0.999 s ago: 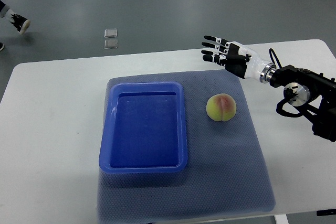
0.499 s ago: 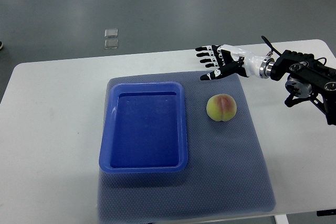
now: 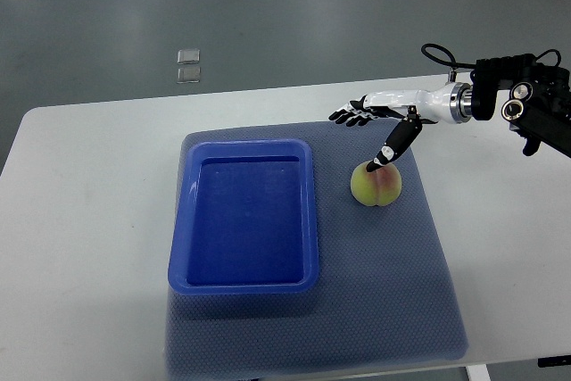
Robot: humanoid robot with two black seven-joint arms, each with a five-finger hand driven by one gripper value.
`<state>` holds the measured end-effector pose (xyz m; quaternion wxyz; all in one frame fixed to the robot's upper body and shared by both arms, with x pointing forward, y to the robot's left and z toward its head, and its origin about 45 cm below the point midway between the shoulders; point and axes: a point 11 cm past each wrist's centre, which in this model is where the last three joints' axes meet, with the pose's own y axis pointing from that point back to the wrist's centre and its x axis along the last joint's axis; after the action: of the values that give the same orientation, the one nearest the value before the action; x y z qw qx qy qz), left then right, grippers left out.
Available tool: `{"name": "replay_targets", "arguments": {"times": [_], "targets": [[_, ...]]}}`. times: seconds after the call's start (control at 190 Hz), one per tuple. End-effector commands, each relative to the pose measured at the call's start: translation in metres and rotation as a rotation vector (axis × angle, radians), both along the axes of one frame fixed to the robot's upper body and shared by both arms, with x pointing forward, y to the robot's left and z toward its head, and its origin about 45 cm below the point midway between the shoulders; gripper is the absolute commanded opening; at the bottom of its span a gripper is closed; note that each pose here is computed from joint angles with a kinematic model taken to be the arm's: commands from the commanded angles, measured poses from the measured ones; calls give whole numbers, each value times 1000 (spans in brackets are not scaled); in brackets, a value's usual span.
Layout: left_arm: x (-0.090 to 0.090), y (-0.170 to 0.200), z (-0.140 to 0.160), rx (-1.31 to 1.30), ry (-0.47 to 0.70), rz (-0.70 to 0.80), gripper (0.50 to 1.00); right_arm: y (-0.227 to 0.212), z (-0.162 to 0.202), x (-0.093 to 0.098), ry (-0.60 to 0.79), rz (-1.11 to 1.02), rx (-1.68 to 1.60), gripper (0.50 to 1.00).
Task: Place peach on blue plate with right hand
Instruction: 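Close the right hand fingers around the peach, then lift the peach with the right hand and carry it over the tray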
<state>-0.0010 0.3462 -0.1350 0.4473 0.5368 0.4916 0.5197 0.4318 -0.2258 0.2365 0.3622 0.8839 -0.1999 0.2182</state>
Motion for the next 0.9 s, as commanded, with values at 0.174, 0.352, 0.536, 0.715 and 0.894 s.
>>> {"name": "replay_targets", "arguments": {"times": [0.174, 0.352, 0.536, 0.715, 0.894], "targets": [[0, 0, 0, 0, 0, 0, 1000, -2, -20, -12, -29, 43, -106, 928], [-1, 0, 0, 0, 1, 0, 1000, -6, -28, -12, -46, 21, -114, 928], [0, 0, 0, 0, 0, 0, 1000, -11, -46, -21, -38, 19, -148, 928], [0, 0, 0, 0, 0, 0, 1000, -13, -51, -22, -42, 11, -148, 928], [0, 0, 0, 0, 0, 0, 1000, -14, -56, -24, -41, 20, -168, 919]]}}
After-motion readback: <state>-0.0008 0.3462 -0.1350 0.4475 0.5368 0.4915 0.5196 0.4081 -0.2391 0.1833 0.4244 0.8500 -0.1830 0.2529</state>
